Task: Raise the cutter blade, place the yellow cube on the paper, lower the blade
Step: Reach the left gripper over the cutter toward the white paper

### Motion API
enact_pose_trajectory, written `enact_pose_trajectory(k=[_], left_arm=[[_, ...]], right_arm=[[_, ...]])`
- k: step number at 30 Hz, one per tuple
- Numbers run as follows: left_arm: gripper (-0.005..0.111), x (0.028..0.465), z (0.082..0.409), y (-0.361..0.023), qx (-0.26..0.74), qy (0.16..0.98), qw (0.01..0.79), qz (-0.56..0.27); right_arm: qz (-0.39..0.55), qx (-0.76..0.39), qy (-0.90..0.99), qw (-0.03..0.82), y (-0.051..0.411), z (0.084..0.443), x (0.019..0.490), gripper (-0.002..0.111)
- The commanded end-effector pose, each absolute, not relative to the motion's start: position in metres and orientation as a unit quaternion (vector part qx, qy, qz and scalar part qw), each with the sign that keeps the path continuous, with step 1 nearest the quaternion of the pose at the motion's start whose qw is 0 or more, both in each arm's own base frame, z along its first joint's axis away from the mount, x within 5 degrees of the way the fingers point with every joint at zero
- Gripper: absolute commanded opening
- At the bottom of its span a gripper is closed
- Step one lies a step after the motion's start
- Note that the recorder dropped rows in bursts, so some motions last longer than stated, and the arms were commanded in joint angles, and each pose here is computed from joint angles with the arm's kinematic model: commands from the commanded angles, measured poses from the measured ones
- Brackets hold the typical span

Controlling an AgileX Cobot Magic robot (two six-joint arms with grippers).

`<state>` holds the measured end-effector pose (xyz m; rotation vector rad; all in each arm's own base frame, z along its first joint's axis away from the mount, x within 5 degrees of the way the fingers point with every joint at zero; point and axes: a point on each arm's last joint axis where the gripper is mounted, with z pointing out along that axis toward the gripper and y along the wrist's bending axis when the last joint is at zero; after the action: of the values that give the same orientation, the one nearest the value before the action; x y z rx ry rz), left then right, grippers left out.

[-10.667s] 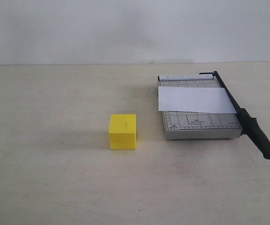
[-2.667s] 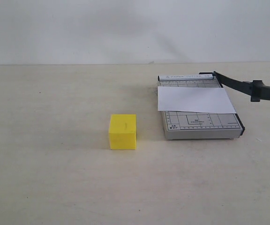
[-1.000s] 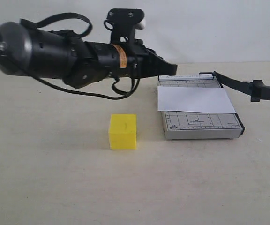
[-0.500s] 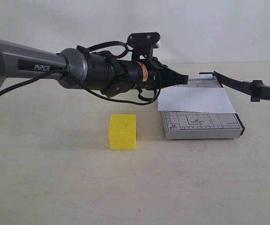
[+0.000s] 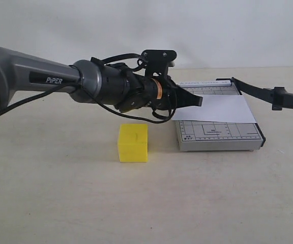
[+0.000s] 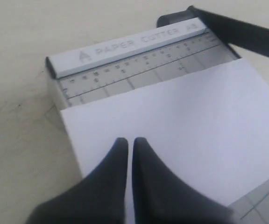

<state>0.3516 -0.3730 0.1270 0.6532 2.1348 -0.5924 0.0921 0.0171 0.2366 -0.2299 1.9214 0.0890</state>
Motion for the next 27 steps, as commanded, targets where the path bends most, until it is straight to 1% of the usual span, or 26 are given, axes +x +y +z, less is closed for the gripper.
enact_pose_trajectory(k=[1, 4, 8, 10, 13, 16, 18, 24, 27], left_arm=[[0.004, 0.344, 0.142, -0.389, 0.278, 0.805, 0.439, -0.286], [0.004, 0.34, 0.139, -0.395, 0.283, 0.801, 0.438, -0.294], [0.004, 0.339, 0.117, -0.396, 0.287, 0.808, 0.424, -0.292], [0.004, 0.339, 0.111, -0.396, 0.277, 0.816, 0.415, -0.293], [0.004, 0.339, 0.11, -0.396, 0.246, 0.827, 0.402, -0.306], [0.004, 0.339, 0.108, -0.396, 0.241, 0.83, 0.399, -0.307], [0.004, 0.339, 0.101, -0.396, 0.242, 0.833, 0.394, -0.304], [0.004, 0.338, 0.099, -0.396, 0.208, 0.842, 0.381, -0.321], [0.004, 0.338, 0.099, -0.396, 0.171, 0.85, 0.366, -0.338]], right_arm=[[0.037, -0.099, 0.817, 0.566, 0.017, 0.237, 0.093, 0.0], [0.037, -0.099, 0.817, 0.566, 0.017, 0.237, 0.093, 0.0], [0.037, -0.099, 0.817, 0.566, 0.017, 0.237, 0.093, 0.0], [0.037, -0.099, 0.817, 0.566, 0.017, 0.237, 0.093, 0.0], [0.037, -0.099, 0.817, 0.566, 0.017, 0.237, 0.093, 0.0], [0.037, -0.099, 0.817, 0.566, 0.017, 0.237, 0.093, 0.0], [0.037, -0.099, 0.817, 0.566, 0.017, 0.237, 0.093, 0.0], [0.037, -0.099, 0.817, 0.566, 0.017, 0.237, 0.093, 0.0], [0.037, -0.099, 0.817, 0.566, 0.017, 0.237, 0.093, 0.0]])
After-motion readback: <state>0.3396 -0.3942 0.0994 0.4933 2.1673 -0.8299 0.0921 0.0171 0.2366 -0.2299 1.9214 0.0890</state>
